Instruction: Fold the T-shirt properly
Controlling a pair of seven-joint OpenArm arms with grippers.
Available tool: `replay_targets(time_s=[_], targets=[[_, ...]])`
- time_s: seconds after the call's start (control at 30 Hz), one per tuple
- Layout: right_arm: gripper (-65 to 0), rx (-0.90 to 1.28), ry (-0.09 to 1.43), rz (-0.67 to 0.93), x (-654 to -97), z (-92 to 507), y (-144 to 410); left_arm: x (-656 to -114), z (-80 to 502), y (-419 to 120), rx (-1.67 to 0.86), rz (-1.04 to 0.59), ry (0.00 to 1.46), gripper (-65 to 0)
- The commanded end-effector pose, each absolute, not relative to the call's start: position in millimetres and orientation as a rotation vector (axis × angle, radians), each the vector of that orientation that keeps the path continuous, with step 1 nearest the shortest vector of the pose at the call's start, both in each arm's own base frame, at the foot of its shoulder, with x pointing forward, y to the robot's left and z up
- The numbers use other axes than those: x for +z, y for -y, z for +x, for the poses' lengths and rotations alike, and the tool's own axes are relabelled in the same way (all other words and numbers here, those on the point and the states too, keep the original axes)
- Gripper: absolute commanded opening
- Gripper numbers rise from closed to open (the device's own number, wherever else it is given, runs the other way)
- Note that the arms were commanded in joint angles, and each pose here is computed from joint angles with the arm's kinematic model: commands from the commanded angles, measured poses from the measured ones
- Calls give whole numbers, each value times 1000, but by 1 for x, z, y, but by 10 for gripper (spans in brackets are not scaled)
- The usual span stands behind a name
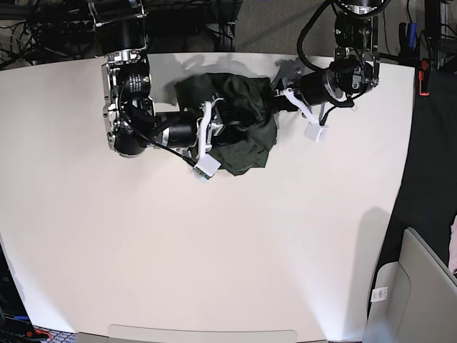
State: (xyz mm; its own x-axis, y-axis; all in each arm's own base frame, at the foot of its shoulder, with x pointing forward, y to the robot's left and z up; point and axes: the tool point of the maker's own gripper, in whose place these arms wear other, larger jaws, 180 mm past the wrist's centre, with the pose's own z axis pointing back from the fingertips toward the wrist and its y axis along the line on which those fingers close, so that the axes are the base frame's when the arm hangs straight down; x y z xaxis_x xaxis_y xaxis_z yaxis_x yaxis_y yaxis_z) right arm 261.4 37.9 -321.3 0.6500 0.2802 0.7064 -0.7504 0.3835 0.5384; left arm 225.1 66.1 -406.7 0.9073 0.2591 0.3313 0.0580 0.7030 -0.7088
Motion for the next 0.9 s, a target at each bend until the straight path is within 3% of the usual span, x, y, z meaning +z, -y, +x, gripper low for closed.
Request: replay_targets(time_s=[0.0,0.33,0.63,0.87], targets=[[-388,704,653,970,-299,276,-31,-396,231,-74,105,-780,466,-625],[-389,587,753,794,-292,311,52,-370,238,-130,160,-677,579,-625],[-389,603,734,718,-300,317,57,-364,238,-133,157,-667,602,-617],[-389,610,750,702,-296,324,52,-362,249,-121,125,-688,605,-431]])
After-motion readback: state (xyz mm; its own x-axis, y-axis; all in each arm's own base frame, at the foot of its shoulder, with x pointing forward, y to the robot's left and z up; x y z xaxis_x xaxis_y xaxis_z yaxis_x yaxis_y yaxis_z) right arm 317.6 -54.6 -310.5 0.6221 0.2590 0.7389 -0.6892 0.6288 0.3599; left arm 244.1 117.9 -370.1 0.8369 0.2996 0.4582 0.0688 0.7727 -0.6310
